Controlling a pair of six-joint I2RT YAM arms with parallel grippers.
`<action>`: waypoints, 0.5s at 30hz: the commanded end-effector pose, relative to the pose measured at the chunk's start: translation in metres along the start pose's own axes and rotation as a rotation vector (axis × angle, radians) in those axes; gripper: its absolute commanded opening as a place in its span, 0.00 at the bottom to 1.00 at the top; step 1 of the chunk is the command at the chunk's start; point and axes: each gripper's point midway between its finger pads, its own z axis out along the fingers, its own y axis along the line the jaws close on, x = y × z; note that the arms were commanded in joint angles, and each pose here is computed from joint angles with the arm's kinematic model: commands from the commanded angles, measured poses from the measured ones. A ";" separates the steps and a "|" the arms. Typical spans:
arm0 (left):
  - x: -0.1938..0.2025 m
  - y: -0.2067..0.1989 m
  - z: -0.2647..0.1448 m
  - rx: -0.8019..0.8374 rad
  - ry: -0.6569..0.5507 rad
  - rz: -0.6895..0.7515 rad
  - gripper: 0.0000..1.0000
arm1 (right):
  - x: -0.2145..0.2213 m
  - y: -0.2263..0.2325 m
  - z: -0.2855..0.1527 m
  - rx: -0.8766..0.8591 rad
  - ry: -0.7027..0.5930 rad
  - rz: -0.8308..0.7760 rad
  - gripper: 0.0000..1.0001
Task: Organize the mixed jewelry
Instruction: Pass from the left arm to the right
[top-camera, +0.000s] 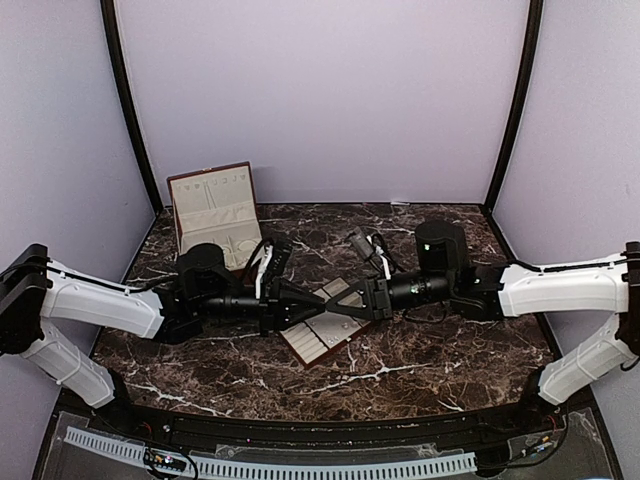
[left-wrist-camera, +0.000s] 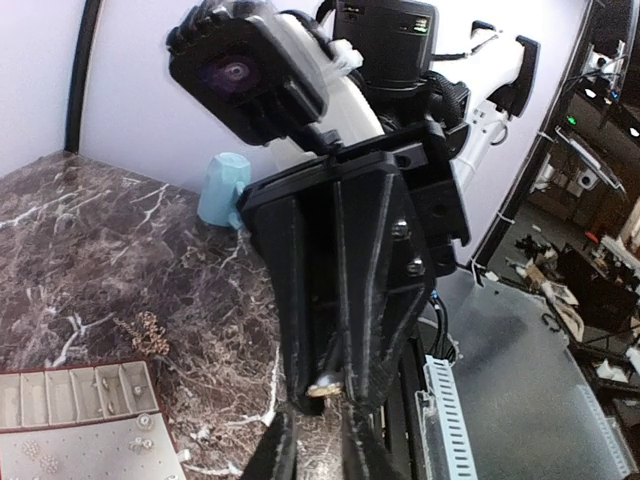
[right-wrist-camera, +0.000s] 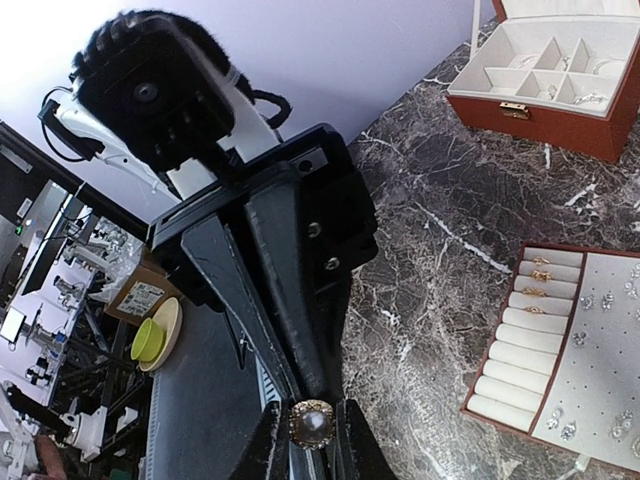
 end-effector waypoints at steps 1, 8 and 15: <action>-0.002 0.000 -0.007 -0.028 -0.021 0.010 0.30 | -0.008 0.000 -0.008 0.035 -0.059 -0.047 0.09; -0.002 0.011 -0.035 -0.157 -0.020 0.020 0.53 | -0.001 -0.017 -0.011 0.098 -0.055 -0.044 0.08; -0.030 0.046 -0.076 -0.307 -0.039 -0.067 0.55 | 0.016 -0.051 -0.007 0.245 0.012 -0.017 0.09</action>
